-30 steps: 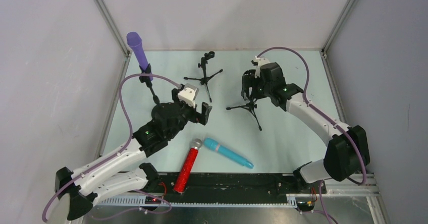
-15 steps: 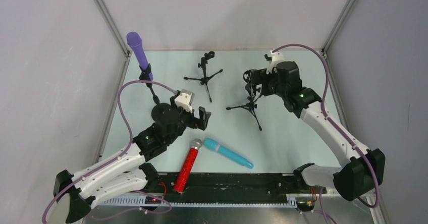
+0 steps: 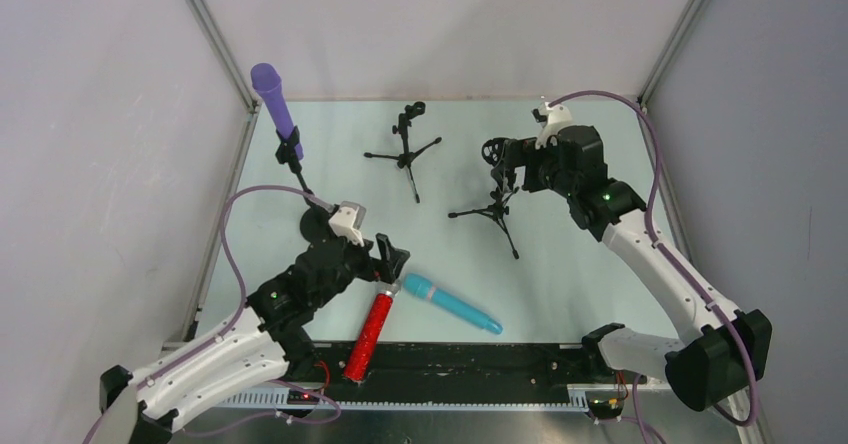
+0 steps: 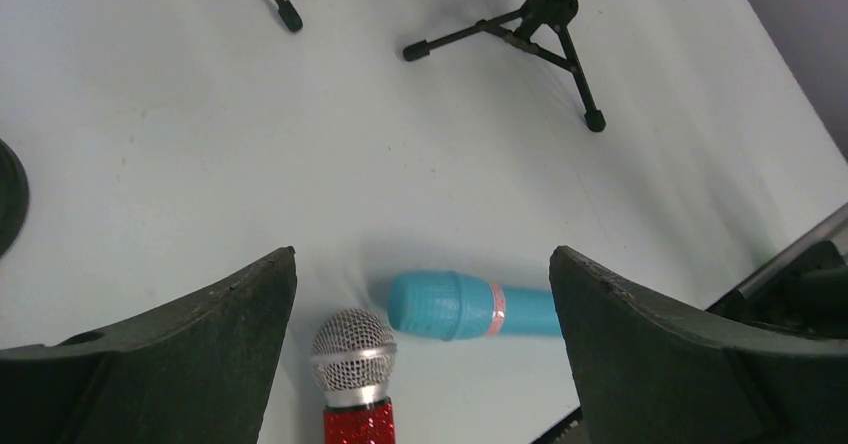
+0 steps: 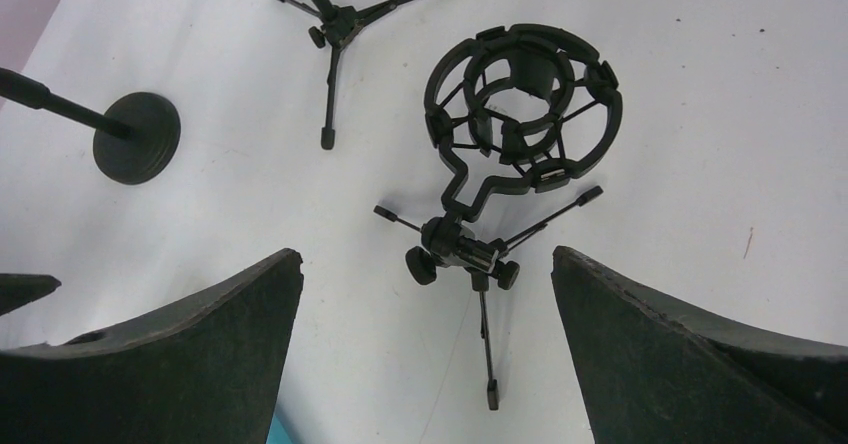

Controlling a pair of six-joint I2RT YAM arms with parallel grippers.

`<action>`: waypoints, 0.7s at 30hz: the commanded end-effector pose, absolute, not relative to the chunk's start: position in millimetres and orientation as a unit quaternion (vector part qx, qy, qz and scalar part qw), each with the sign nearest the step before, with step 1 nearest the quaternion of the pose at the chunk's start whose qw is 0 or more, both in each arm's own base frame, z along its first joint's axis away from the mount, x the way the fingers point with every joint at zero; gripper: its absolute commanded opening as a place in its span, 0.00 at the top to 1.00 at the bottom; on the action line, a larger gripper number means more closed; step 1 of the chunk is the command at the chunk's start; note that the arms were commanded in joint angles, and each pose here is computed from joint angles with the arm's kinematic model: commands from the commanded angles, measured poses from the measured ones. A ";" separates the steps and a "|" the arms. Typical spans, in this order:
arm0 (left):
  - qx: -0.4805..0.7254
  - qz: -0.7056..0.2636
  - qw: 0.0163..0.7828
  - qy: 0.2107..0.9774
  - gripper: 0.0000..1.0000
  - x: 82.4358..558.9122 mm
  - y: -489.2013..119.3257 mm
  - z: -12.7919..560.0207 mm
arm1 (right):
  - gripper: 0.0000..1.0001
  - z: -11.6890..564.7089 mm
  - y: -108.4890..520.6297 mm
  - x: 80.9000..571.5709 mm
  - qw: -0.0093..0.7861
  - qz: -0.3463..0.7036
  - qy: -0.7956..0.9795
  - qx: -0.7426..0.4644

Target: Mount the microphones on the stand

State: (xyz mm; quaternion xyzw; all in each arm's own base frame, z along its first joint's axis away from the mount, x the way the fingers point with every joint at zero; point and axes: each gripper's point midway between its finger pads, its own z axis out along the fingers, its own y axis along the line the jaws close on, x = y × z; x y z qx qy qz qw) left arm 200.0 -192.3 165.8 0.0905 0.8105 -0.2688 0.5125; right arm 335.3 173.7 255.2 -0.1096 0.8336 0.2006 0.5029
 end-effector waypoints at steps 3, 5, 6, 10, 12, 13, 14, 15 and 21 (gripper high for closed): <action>0.058 -0.286 0.433 0.853 0.00 175.0 -190.4 145.8 | 0.01 275.2 166.9 334.2 0.532 0.202 0.815 -0.110; 0.040 -0.269 0.408 0.871 0.00 171.7 -185.4 137.7 | 0.01 274.6 166.9 334.0 0.530 0.203 0.816 -0.111; 0.033 -0.260 0.393 0.881 0.00 168.4 -182.2 131.6 | 0.00 274.5 166.6 334.1 0.530 0.202 0.816 -0.111; 0.034 -0.233 0.355 0.904 0.00 162.7 -180.0 118.5 | 0.01 270.9 165.0 334.6 0.526 0.199 0.820 -0.110; 0.038 -0.224 0.342 0.912 0.00 159.6 -179.1 113.1 | 0.00 270.9 165.2 334.5 0.525 0.200 0.820 -0.110; 0.040 -0.219 0.335 0.916 0.00 157.6 -177.5 110.2 | 0.01 271.1 164.8 334.5 0.525 0.200 0.820 -0.110; 0.043 -0.215 0.329 0.919 0.00 156.4 -177.6 108.0 | 0.00 271.7 164.7 334.3 0.526 0.200 0.819 -0.110; 0.046 -0.209 0.323 0.922 0.00 154.2 -175.8 105.2 | 0.00 271.6 164.4 334.3 0.526 0.200 0.819 -0.109; 0.070 -0.174 0.273 0.944 0.00 141.6 -170.7 84.3 | 0.01 270.7 163.3 336.1 0.525 0.200 0.820 -0.107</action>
